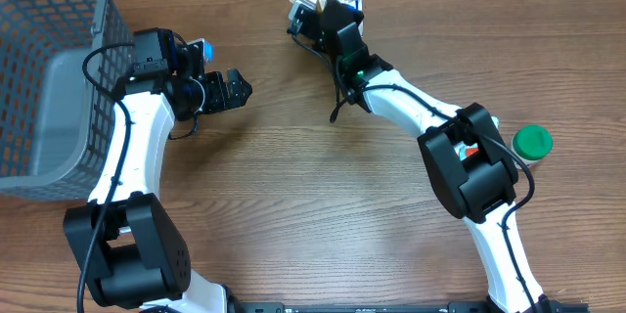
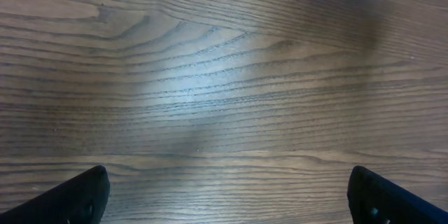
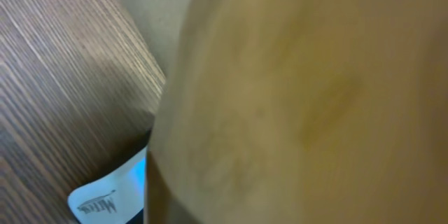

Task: Scan the item barcode
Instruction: 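Hold the snack bag against the white scanner with the right gripper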

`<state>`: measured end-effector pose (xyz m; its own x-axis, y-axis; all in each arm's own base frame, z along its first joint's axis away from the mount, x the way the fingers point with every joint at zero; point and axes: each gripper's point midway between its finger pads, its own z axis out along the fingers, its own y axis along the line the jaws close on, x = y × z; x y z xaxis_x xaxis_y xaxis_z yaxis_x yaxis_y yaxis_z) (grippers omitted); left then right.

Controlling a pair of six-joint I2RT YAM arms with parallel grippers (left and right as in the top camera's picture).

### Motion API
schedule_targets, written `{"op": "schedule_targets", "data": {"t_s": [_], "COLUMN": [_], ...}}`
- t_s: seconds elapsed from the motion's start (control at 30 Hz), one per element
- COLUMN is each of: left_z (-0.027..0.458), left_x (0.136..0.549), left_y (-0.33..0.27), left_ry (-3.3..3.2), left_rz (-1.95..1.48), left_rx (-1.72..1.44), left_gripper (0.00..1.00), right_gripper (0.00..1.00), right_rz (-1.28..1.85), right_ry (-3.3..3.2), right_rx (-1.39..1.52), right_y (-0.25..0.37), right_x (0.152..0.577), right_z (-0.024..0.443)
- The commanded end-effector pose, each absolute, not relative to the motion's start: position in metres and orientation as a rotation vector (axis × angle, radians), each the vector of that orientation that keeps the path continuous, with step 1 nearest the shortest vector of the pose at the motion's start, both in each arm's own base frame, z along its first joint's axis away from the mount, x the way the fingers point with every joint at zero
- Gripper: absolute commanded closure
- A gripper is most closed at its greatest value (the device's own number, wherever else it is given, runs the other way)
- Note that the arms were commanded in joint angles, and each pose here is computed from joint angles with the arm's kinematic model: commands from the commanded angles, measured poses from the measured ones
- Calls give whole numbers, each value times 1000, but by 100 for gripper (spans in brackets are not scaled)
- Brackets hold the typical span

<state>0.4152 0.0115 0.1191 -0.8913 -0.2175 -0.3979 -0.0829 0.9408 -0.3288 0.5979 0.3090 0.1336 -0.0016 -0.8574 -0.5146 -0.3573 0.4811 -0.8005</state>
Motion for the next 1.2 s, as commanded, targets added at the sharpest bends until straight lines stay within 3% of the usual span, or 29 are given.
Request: {"op": "schedule_targets", "data": {"t_s": [0.0,0.27,0.53,0.83,0.97,1.17], "left_z": [124,124,124,124,124,124], "left_x": [420,420,420,420,420,420], "left_y": [14,14,14,13,13,12], "left_ry": [2641,2641,2641,2642,2642,2642], "left_rz": [-417,-416,-417,-418,-418,-418], "left_rx": [-225,-225,-225,-219,-219,-218], "left_gripper": [0,1,0,0,0,0], "right_gripper": [96,96,96,96,96,96], "right_rz": [-513,-497,-442,-344,-274,-189], "right_ry": [1603,1640,1643,1617,1586,1620], "right_rx": [-1042,-1017,-853,-537,-444,-355], "right_y": [314,311,309,283,268,241], "right_x": [597,596,598,583,560,519], "right_z": [134,129,157,268,335,393]}}
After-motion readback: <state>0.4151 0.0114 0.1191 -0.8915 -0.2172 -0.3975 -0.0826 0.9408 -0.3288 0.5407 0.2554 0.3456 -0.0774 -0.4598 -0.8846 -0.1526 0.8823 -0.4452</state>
